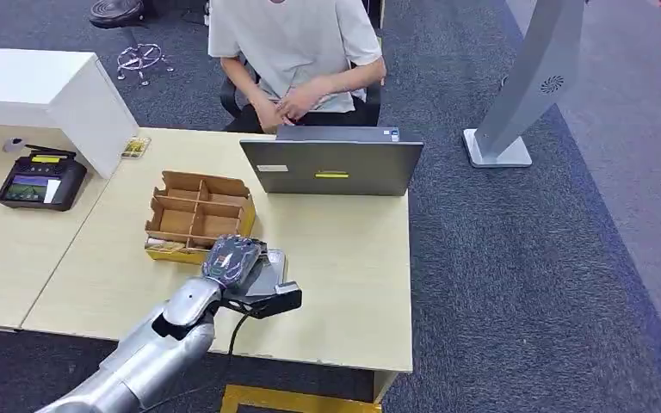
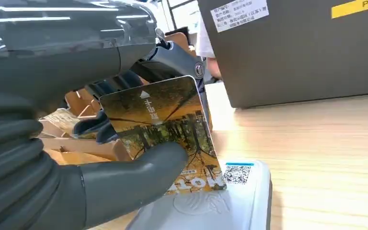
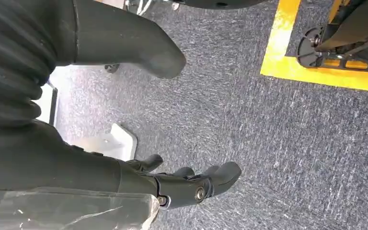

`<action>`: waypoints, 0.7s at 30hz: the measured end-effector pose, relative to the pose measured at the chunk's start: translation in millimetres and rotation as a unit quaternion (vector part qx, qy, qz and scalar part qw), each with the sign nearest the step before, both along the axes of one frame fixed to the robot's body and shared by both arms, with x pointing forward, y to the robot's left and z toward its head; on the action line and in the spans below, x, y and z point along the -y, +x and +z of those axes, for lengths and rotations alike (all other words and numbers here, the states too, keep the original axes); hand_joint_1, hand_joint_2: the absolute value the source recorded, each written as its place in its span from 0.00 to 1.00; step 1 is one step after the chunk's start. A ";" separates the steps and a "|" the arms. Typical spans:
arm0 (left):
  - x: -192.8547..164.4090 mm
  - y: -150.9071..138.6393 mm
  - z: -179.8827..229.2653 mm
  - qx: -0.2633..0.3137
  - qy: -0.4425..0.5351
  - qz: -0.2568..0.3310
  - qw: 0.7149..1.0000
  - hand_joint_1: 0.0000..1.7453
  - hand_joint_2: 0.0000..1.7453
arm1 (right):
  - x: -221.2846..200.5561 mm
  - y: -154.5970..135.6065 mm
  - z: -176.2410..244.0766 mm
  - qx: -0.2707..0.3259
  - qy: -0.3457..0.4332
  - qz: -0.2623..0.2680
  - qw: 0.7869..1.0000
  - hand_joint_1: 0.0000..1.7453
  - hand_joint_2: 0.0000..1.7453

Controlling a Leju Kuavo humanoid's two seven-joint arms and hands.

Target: Pass the card to the sensor for recognition and then transmit it.

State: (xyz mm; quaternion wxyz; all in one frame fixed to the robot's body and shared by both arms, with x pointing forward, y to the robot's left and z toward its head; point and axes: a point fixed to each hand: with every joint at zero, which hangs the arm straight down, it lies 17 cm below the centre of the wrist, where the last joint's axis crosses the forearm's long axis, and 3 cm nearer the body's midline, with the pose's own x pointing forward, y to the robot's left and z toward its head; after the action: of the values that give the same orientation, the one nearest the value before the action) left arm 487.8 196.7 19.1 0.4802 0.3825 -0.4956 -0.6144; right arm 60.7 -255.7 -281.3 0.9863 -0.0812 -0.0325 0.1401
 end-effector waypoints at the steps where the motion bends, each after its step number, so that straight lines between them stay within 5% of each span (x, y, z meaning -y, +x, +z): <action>1: 0.7 1.0 2.3 0.005 -0.006 -0.002 1.000 1.00 1.00 | 0.0 0.0 0.0 0.000 0.000 0.001 1.000 0.00 1.00; 4: 10.0 3.5 21.6 0.056 -0.038 -0.016 0.998 1.00 1.00 | 0.4 0.1 0.0 0.001 -0.001 0.006 1.000 0.00 1.00; 12: 12.8 -0.2 174.5 0.350 -0.108 -0.070 0.928 1.00 1.00 | 1.7 2.0 0.2 0.003 -0.007 0.036 0.999 0.00 1.00; 21: -37.7 26.1 244.4 0.415 -0.087 -0.037 0.905 1.00 1.00 | 0.6 5.0 0.6 0.002 -0.005 0.048 0.999 0.00 1.00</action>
State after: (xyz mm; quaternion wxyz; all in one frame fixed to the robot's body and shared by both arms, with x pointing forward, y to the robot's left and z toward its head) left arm 513.9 234.4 263.5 0.2393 0.5408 -0.7153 -0.3724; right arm 65.8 -256.3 -280.7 0.9778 -0.0848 -0.0377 0.1877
